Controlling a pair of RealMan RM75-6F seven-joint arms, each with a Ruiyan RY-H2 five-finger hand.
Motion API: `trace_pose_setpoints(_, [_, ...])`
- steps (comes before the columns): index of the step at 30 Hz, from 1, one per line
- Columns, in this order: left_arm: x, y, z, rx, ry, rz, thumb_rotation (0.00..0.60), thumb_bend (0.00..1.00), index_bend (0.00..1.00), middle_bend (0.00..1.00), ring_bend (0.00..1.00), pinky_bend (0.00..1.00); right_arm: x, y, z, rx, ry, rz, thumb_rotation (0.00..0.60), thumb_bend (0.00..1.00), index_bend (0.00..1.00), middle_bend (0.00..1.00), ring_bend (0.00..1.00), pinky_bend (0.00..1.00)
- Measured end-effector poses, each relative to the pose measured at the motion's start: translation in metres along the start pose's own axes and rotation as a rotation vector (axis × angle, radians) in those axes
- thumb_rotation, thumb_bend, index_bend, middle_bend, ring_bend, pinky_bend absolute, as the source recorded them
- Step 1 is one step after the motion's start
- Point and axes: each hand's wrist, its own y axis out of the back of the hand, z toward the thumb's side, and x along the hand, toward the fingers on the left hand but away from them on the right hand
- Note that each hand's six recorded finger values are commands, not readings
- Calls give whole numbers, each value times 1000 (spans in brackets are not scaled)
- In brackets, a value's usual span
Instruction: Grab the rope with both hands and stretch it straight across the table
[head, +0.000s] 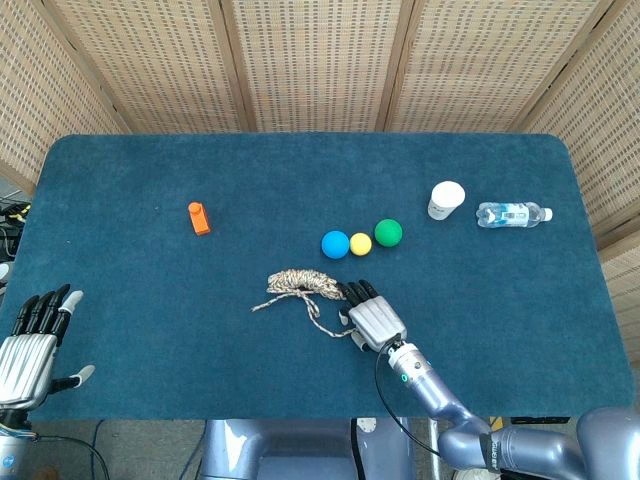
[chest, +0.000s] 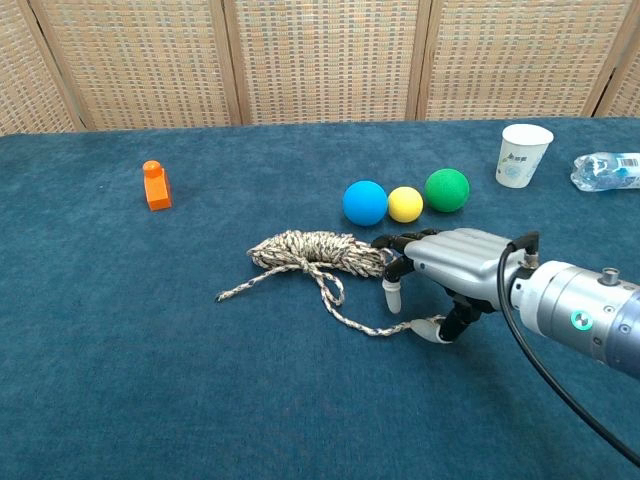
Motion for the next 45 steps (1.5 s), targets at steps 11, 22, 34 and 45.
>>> trace_pose_setpoints(11, [0, -1, 1, 1, -1, -4, 600, 0, 0, 0, 0, 0, -1, -7, -1, 27, 0, -22, 600, 363, 490, 0, 0, 0])
trace_pose_setpoints(22, [0, -1, 0, -1, -1, -6, 600, 0, 0, 0, 0, 0, -4, -9, 0, 35, -4, -16, 600, 382, 493, 0, 0, 0])
trace_pose_setpoints(34, [1, -1, 0, -3, 0, -10, 600, 0, 0, 0, 0, 0, -7, -11, 0, 60, -7, -20, 600, 435, 592, 0, 0, 0])
trace_pose_setpoints(45, [3, -3, 0, -7, -3, -20, 600, 0, 0, 0, 0, 0, -5, -1, 5, 58, 9, -64, 600, 511, 643, 0, 0, 0])
